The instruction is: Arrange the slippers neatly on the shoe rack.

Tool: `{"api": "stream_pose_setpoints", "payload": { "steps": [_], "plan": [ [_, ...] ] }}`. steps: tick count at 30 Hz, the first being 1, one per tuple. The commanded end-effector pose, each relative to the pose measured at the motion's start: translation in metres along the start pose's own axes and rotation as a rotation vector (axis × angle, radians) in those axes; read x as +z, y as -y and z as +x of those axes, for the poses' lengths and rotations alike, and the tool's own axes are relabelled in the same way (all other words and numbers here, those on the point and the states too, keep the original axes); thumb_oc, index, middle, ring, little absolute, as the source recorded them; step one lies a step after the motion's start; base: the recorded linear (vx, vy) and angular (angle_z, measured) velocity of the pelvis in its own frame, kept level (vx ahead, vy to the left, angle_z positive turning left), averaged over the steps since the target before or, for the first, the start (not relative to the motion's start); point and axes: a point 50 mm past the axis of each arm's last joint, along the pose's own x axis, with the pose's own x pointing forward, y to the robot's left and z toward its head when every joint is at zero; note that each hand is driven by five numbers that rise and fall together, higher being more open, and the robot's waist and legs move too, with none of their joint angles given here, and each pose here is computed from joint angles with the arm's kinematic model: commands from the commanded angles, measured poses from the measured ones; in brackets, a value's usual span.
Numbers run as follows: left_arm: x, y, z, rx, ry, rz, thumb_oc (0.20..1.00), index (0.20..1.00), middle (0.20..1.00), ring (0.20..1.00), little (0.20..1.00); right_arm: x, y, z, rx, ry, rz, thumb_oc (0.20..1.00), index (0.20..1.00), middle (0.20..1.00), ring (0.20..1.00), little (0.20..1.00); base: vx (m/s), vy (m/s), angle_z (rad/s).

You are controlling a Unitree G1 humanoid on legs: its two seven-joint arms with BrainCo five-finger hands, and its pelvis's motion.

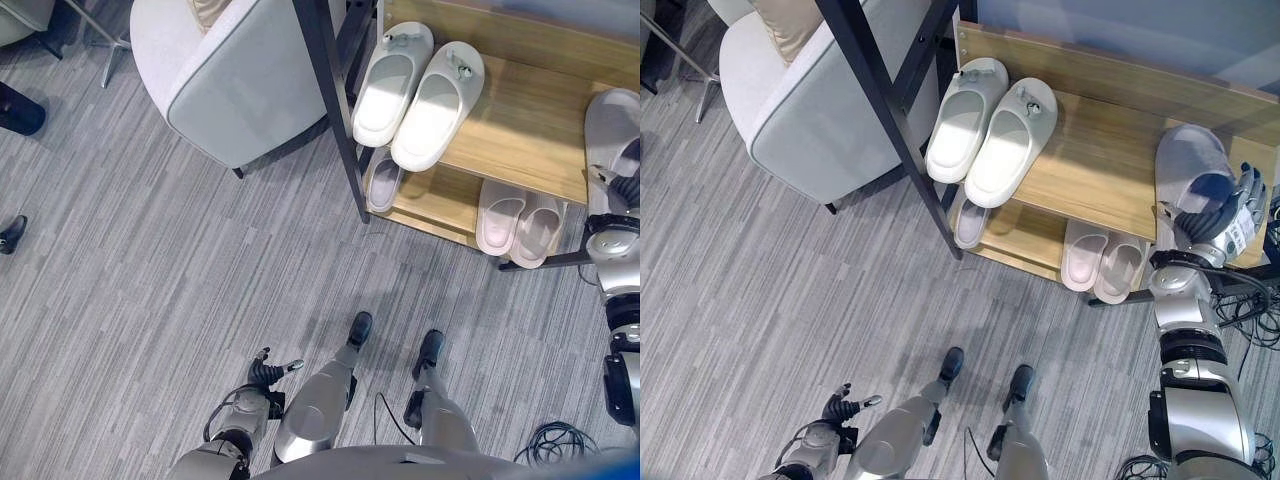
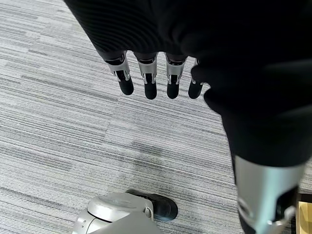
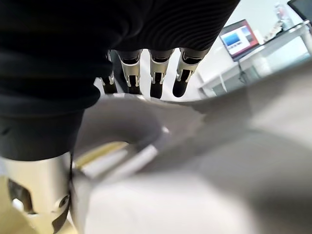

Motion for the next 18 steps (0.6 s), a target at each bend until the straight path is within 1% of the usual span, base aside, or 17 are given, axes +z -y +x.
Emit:
{"api": "stream_pose_setpoints", "payload": {
  "steps": [1, 3, 5, 7, 8, 9, 14, 18],
  "plan": [
    [-0.012, 0.034, -0.008, -0.065, -0.068, -0.007, 1.000, 1.000, 1.000, 1.000, 1.000, 0.005, 0.017, 0.015, -0.070, -0.011, 0.073, 1.000, 1.000, 1.000, 1.000, 1.000, 0.00, 0.000, 0.00],
    [-0.013, 0.037, -0.009, -0.068, -0.074, -0.018, 1.000, 1.000, 1.000, 1.000, 1.000, 0.003, 0.003, 0.006, -0.025, -0.078, 0.147, 1.000, 1.000, 1.000, 1.000, 1.000, 0.00, 0.000, 0.00],
    [-0.015, 0.037, -0.010, -0.065, -0.083, -0.024, 1.000, 1.000, 1.000, 1.000, 1.000, 0.003, -0.003, 0.002, -0.002, -0.111, 0.183, 1.000, 1.000, 1.000, 1.000, 1.000, 0.00, 0.000, 0.00],
    [-0.016, 0.037, -0.010, -0.064, -0.093, -0.028, 1.000, 1.000, 1.000, 1.000, 1.000, 0.003, -0.010, -0.002, 0.023, -0.135, 0.216, 0.558, 0.558, 0.558, 0.558, 0.558, 0.00, 0.000, 0.00],
    [-0.017, 0.037, -0.010, -0.062, -0.098, -0.032, 1.000, 1.000, 1.000, 1.000, 1.000, 0.003, -0.012, -0.004, 0.037, -0.143, 0.220, 0.401, 0.401, 0.401, 0.401, 0.401, 0.00, 0.000, 0.00],
    [-0.017, 0.037, -0.010, -0.062, -0.099, -0.034, 1.000, 1.000, 1.000, 1.000, 1.000, 0.003, -0.014, -0.005, 0.046, -0.144, 0.221, 0.200, 0.200, 0.200, 0.200, 0.200, 0.00, 0.000, 0.00],
    [-0.018, 0.037, -0.010, -0.060, -0.103, -0.038, 1.000, 1.000, 1.000, 1.000, 1.000, 0.003, -0.022, -0.012, 0.096, -0.126, 0.184, 0.200, 0.200, 0.200, 0.200, 0.200, 0.00, 0.000, 0.00],
    [-0.016, 0.039, -0.010, -0.067, -0.096, -0.036, 1.000, 1.000, 1.000, 1.000, 1.000, 0.004, -0.025, -0.017, 0.102, -0.102, 0.164, 0.200, 0.200, 0.200, 0.200, 0.200, 0.00, 0.000, 0.00]
  ]
}}
